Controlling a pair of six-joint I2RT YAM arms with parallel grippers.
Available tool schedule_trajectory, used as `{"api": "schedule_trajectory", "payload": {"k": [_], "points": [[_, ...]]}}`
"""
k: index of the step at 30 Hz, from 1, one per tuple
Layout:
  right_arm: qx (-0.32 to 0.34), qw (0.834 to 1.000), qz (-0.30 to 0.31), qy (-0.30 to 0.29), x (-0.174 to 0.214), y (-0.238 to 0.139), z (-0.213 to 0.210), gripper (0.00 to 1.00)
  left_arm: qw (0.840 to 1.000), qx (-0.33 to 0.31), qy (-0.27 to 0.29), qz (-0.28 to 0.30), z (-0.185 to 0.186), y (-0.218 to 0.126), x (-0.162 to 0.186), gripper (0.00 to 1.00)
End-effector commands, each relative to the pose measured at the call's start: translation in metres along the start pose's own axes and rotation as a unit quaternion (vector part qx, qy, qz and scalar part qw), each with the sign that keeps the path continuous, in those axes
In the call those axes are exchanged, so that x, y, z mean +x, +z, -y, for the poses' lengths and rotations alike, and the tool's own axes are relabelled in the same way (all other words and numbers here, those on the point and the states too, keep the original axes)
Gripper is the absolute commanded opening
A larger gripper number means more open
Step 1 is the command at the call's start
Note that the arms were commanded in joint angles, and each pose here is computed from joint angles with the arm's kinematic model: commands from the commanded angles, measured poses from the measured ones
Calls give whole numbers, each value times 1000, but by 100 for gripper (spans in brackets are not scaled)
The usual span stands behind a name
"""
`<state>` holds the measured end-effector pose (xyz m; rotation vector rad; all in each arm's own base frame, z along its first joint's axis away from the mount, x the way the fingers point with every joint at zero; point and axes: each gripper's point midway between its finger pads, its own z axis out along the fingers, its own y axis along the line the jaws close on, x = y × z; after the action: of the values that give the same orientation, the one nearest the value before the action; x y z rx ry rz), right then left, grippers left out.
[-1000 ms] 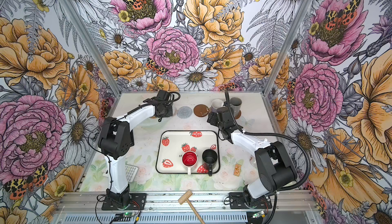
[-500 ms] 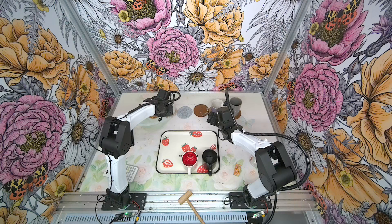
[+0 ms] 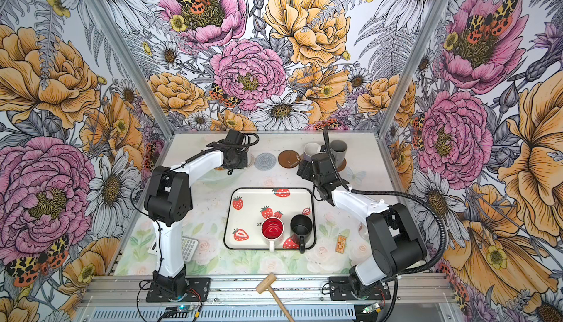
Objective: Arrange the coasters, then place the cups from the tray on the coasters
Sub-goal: 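Lower the speckled white mug with the left gripper onto the multicolour woven coaster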
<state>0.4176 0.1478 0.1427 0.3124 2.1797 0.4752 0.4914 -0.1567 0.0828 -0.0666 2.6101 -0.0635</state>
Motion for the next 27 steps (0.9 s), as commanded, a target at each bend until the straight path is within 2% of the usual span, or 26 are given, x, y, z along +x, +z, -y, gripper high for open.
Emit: {"api": "schedule_trajectory", "payload": {"k": [1, 13, 27], "points": [[-7, 1000, 9, 4, -12, 2, -5, 85, 997, 16, -12, 70, 5, -20, -45, 0], [-10, 1000, 7, 5, -11, 1, -7, 84, 997, 26, -9, 79, 11, -26, -52, 0], [-10, 1000, 7, 5, -11, 2, -6, 84, 998, 22, -4, 60, 11, -10, -43, 0]]}}
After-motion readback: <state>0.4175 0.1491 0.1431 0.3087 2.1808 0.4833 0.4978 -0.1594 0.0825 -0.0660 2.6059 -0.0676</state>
